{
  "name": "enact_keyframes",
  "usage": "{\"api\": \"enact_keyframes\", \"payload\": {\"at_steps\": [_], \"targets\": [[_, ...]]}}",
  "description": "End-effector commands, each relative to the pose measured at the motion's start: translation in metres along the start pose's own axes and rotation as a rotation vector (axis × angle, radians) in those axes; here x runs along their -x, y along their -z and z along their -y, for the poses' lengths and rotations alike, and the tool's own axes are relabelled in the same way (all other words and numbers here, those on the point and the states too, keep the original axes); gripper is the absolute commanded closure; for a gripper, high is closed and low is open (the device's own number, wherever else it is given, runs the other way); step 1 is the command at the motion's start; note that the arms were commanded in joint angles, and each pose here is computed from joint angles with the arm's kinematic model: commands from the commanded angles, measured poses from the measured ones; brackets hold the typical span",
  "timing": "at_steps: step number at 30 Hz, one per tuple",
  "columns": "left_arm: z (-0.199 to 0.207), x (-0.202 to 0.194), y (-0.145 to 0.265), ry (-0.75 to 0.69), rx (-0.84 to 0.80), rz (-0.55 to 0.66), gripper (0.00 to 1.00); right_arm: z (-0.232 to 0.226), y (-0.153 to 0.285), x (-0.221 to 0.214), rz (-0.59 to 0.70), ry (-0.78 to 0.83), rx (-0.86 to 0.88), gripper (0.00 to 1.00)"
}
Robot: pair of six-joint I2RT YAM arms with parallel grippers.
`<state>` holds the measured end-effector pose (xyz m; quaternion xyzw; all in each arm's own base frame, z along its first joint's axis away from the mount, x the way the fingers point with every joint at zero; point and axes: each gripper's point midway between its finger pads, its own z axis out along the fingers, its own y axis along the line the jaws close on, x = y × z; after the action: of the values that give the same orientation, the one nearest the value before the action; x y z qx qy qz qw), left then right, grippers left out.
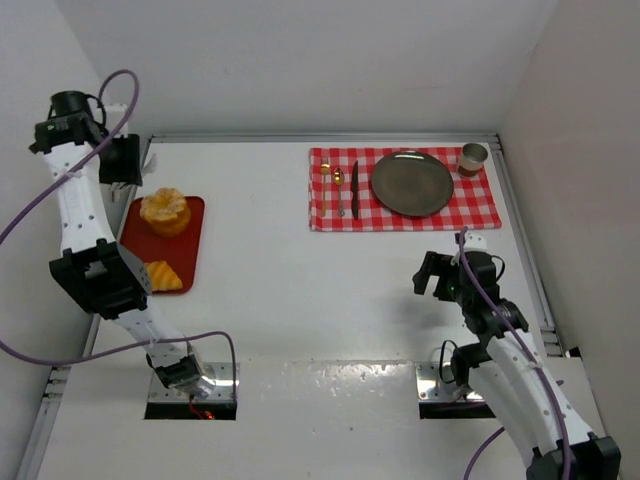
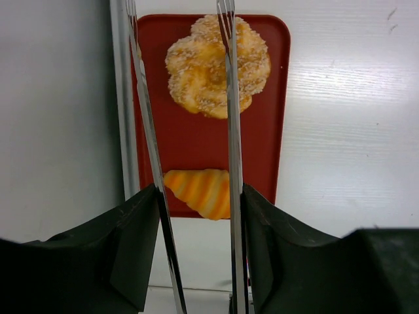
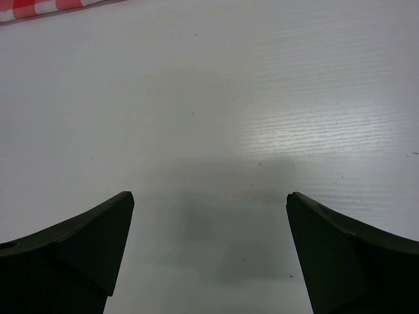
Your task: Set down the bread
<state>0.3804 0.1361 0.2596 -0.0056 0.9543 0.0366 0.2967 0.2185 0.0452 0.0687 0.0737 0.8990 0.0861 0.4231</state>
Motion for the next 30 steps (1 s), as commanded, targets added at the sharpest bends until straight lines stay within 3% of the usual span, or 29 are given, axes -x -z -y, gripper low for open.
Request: {"api": "enact_keyframes", "payload": {"at_steps": [1,8,16,30], "targets": [[0.003,0.005,0.021,0.035,-0.048,0.066,0.45,-0.014,-0.001,0.013,0.03,0.007,0.068,0.0],[-0.006,-0.024,0.008,0.125,-0.117,0.008,0.45,-0.011,0.0,-0.006,0.003,0.002,0.077,0.0],[-0.035,-0.033,0.01,0.176,-0.032,0.009,0.45,-0.007,0.004,-0.012,-0.023,0.033,0.062,0.0],[-0.026,-0.062,-0.024,0.211,-0.069,-0.01,0.44,-0.024,0.006,0.0,-0.113,0.024,0.108,0.0]]}}
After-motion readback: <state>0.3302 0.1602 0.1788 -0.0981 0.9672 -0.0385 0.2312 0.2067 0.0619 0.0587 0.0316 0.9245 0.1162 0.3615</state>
